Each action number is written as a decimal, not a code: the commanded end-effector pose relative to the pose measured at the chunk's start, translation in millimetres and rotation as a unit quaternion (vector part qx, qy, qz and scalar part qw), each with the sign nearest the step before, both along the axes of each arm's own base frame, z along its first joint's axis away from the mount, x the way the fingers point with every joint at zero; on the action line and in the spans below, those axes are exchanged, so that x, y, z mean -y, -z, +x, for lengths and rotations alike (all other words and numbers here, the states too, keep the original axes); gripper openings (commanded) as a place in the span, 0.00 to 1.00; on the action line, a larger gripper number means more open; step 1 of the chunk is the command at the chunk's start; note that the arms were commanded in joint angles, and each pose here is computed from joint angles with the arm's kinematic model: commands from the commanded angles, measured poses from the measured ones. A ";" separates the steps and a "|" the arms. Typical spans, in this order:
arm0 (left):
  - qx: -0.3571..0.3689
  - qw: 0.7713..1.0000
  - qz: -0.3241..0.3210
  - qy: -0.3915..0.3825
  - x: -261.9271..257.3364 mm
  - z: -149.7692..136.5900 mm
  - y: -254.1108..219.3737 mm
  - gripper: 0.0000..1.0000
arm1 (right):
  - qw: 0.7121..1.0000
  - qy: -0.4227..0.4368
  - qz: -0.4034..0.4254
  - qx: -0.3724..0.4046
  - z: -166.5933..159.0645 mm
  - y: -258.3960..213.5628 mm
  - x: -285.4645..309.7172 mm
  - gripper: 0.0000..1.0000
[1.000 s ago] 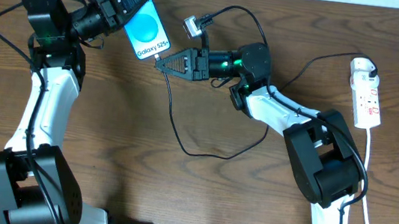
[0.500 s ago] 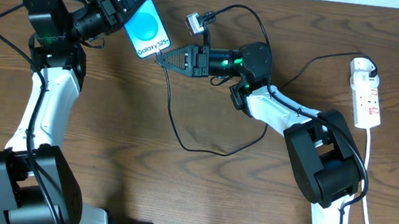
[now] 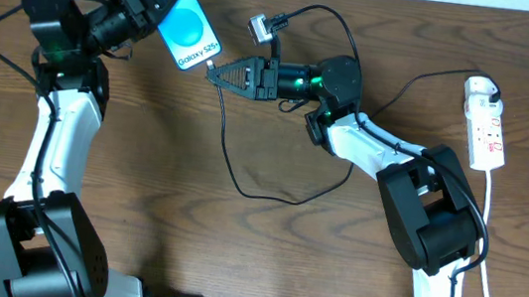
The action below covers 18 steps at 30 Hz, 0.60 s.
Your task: Plug charger to phone and switch on socket
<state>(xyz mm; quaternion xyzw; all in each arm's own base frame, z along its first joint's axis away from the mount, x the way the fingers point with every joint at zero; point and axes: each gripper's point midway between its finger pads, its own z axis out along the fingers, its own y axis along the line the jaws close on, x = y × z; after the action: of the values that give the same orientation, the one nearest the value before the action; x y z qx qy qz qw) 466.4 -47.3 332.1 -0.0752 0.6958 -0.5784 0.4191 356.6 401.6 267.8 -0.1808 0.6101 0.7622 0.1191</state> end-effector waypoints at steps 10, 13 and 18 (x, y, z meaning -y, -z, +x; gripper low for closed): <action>0.002 0.999 -0.003 0.038 7.4 -12.6 -5.5 0.07 | 0.999 -0.016 0.007 0.044 -12.4 -5.5 -8.0 0.01; 0.002 0.999 -0.003 0.040 7.7 -13.0 -5.6 0.08 | 0.999 -0.016 0.007 0.045 -12.4 -5.5 -7.8 0.01; 0.009 0.998 0.004 0.057 14.8 -17.1 -5.2 0.07 | 0.999 -0.016 0.007 0.045 -12.3 -5.6 -7.8 0.01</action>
<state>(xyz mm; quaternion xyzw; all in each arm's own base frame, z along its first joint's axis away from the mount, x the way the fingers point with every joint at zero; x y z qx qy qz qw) 457.4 -54.1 331.8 -0.0576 0.6982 -0.5947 0.3944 344.8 408.0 266.1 -0.2106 0.6046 0.7585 0.1215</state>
